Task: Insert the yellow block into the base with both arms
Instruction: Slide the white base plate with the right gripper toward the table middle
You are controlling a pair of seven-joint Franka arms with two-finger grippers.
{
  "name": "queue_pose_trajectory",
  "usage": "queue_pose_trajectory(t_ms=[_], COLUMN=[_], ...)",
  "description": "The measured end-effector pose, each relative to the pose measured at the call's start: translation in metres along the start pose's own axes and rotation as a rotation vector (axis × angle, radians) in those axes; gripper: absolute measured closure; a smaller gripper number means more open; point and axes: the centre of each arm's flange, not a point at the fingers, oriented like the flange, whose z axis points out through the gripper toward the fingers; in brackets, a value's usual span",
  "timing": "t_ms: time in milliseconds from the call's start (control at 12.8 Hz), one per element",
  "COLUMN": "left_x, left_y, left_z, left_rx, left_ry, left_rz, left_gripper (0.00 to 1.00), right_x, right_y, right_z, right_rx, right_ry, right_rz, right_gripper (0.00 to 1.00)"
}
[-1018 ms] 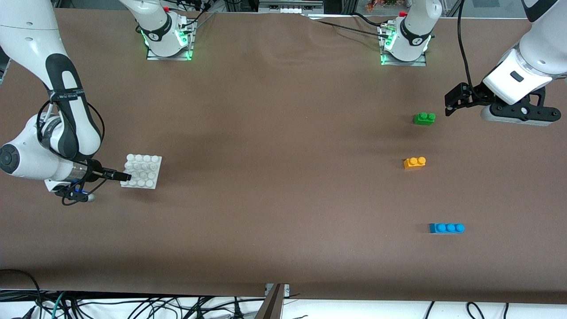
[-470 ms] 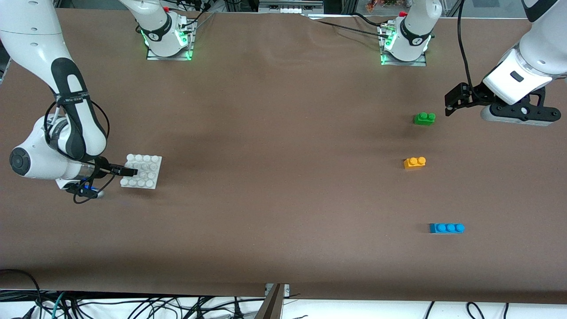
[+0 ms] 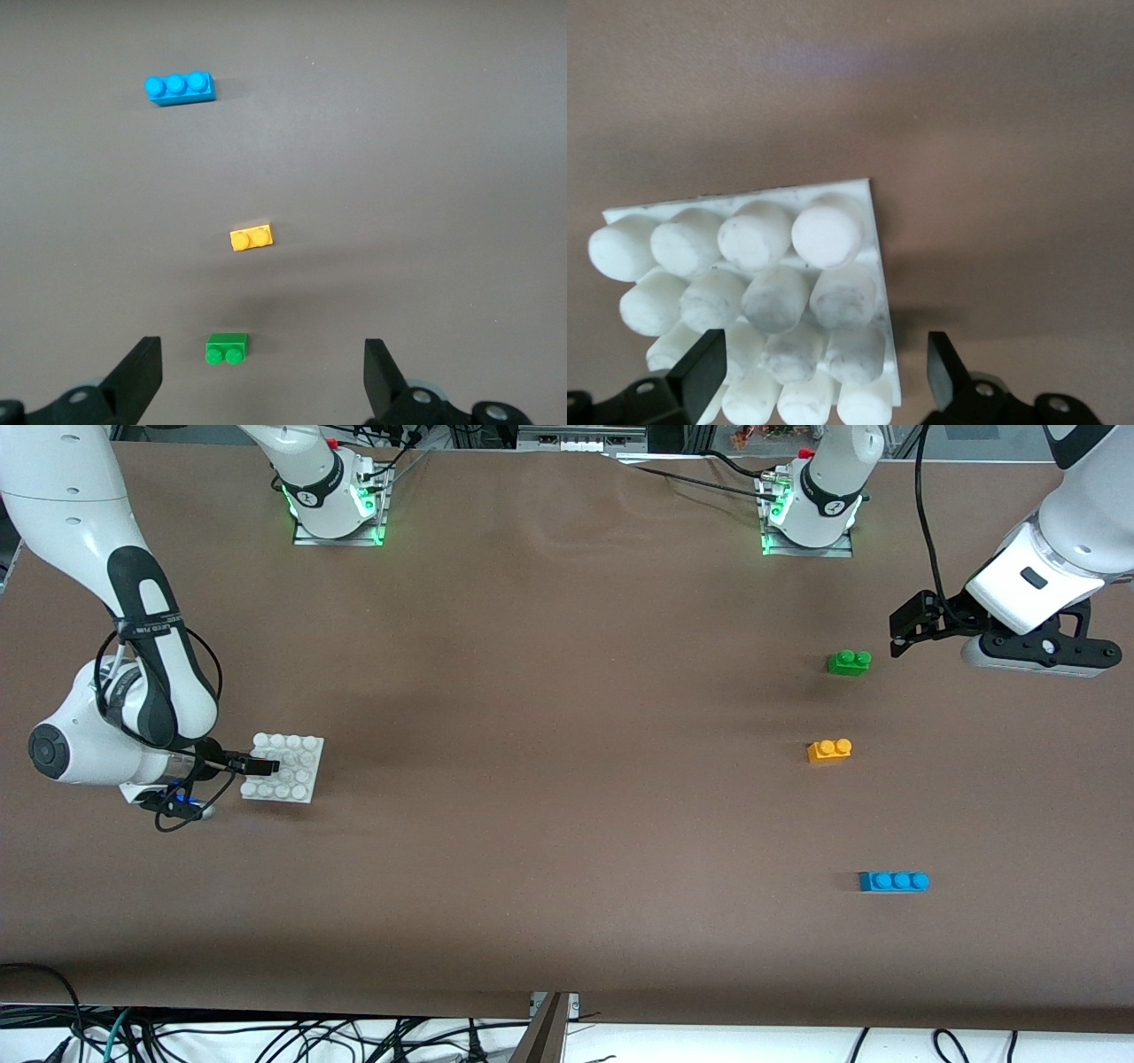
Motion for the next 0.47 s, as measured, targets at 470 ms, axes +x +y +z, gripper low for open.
queue_pose_trajectory(t_ms=[470], left_x=[0.0], left_y=[0.0], left_z=[0.0], left_rx=[0.0], left_ry=[0.0], left_rz=[0.0], left_gripper=[0.0], right_x=[0.0003], right_y=[0.0029], right_z=[0.0054], right_rx=[0.0], right_ry=[-0.008], right_rz=[-0.005], right_gripper=[0.0])
